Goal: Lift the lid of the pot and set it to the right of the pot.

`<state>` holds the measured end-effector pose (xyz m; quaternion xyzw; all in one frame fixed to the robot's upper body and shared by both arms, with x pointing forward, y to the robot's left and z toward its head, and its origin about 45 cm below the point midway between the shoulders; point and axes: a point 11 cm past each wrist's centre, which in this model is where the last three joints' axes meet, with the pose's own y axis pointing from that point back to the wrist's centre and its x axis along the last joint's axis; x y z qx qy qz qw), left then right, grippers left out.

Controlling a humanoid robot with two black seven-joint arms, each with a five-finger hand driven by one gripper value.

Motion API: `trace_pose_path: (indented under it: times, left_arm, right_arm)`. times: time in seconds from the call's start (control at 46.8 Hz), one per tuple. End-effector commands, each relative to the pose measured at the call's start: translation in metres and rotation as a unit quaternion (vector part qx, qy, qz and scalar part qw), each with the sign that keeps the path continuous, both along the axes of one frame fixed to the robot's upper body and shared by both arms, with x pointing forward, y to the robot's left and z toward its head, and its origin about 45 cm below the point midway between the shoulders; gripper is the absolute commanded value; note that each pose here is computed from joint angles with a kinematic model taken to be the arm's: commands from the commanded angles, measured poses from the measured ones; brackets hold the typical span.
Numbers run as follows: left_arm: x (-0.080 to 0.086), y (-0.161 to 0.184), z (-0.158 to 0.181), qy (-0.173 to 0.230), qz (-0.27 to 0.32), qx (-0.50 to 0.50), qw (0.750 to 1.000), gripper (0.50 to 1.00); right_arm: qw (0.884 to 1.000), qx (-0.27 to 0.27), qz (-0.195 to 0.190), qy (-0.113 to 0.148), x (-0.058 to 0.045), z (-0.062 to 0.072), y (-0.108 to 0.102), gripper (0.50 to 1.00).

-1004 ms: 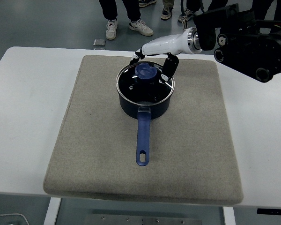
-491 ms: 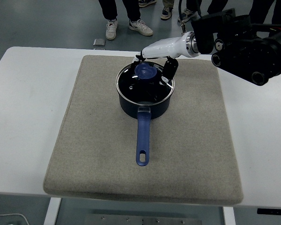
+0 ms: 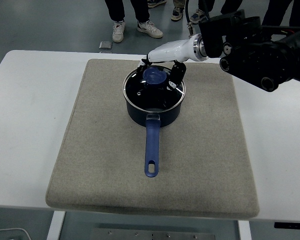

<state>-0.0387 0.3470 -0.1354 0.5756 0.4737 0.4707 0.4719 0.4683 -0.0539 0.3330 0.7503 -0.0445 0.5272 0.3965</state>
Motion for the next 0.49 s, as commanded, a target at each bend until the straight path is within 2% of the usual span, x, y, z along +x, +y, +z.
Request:
trace_pose_path:
  times: [0.0,0.107,0.256,0.363,0.47]
  left_arm:
    - [-0.0002,-0.0001,0.0,0.001,0.0,-0.001,1.0,1.0]
    - [-0.0001,0.0,0.0,0.001,0.0,0.0,1.0,1.0]
    - [-0.0001,0.0,0.0,0.001,0.0,0.0,1.0,1.0]
    - [0.0,0.0,0.0,0.0,0.0,0.0,1.0,1.0]
    - [0.0,0.0,0.0,0.0,0.0,0.0,1.0,1.0]
  right_arm:
    - [1.0,-0.001,0.0,0.0,0.0002,-0.0003,-0.0001,0.844]
    - [1.0,-0.002,0.0,0.0,0.0002,-0.0006,-0.0003,0.801]
    - [1.0,-0.01,-0.001,0.0,0.0004,-0.0034,-0.0027,0.795]
    - [1.0,-0.01,-0.001,0.0,0.0005,-0.0028,-0.0025,0.766]
    - [1.0,-0.011,0.0,-0.001,0.0006,-0.0024,-0.0026,0.758]
